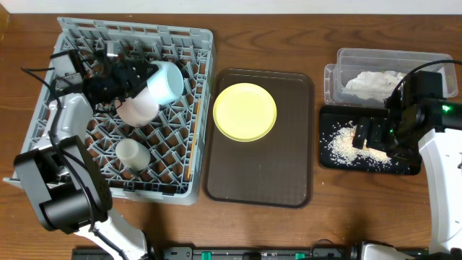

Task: Sort waste into correct bins and load items into the dishwasher
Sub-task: 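Carry the blue bowl left and set it in the dish rack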

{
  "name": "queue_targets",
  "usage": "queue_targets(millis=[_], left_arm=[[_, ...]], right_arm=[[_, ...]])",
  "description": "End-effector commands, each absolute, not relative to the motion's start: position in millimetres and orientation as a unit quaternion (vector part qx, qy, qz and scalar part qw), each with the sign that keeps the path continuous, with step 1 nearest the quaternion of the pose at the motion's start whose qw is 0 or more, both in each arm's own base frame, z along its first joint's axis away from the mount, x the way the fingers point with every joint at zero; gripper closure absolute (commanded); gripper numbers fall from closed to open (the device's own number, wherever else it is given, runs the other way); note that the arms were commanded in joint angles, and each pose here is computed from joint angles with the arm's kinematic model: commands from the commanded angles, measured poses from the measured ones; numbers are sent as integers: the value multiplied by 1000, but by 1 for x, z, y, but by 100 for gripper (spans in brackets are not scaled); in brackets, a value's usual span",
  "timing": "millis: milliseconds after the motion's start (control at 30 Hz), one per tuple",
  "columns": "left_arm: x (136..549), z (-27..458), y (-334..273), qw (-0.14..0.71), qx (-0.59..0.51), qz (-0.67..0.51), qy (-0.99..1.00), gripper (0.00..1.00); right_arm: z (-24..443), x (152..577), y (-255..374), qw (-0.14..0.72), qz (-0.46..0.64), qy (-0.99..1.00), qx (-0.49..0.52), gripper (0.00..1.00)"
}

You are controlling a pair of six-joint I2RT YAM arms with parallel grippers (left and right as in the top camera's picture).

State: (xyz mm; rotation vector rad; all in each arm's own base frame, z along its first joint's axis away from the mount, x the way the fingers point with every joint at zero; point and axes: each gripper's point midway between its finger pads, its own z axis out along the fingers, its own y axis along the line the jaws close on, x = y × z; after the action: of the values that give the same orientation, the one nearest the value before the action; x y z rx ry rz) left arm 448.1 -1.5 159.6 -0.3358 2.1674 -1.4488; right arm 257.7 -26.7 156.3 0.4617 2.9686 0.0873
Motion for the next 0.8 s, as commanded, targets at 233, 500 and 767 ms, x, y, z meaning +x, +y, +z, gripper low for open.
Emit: queue_targets(millis=[233,500,767], left_arm=[[444,206,23,326,-112,-493,799,14],[407,264,-26,378,-49,-372,847,12],[371,201,-132,298,69,-170,937,5]], right_arm=[[161,258,-28,76,31,984,160,1],[161,259,-28,77,31,984,160,1],[161,260,-29,80,31,983,160,1]])
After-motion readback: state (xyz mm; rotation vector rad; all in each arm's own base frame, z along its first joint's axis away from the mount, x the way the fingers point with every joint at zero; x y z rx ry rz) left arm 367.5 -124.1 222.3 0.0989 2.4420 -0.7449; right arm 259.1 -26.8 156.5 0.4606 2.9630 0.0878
